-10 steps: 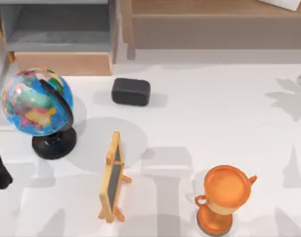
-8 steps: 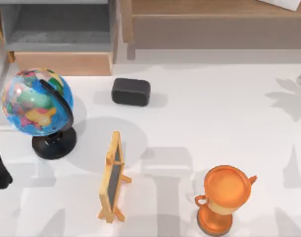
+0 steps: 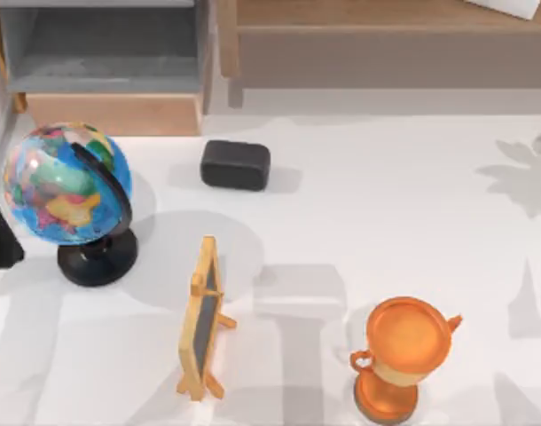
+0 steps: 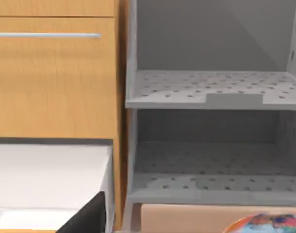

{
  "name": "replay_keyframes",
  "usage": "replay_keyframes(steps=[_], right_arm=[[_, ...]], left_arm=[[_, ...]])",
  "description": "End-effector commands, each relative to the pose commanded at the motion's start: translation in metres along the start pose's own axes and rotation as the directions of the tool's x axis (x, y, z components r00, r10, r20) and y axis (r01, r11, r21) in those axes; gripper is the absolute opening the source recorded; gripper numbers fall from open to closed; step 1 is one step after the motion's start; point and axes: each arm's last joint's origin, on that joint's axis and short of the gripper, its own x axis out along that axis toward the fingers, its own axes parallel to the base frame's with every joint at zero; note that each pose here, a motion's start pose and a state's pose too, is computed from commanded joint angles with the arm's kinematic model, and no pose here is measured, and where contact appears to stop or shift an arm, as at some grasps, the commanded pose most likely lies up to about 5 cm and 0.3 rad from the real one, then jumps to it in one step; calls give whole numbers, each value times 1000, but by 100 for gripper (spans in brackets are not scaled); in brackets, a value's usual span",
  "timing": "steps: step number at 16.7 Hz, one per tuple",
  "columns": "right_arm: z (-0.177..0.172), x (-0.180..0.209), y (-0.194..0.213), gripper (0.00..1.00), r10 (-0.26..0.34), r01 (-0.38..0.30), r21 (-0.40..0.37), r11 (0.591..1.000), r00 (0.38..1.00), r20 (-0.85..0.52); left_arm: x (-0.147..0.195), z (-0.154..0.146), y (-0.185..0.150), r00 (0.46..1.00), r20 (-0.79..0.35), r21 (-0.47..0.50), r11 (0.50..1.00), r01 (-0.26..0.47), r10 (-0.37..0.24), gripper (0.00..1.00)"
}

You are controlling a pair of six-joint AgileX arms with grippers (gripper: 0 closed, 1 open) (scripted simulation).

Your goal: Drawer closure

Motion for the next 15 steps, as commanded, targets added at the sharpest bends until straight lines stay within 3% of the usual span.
replay_keyframes(steps=[4,9,15], right_arm=[[0,0,0,100,0,0,0,1000,1000,0],[0,0,0,100,0,0,0,1000,1000,0],[0,0,0,100,0,0,0,1000,1000,0]], left_arm=[[42,25,-24,1000,-19,-4,1000,5,-5,100],[96,28,-66,999,-45,3,1000,6,-6,100],[121,22,-93,999,-45,5,1000,4,-4,100]])
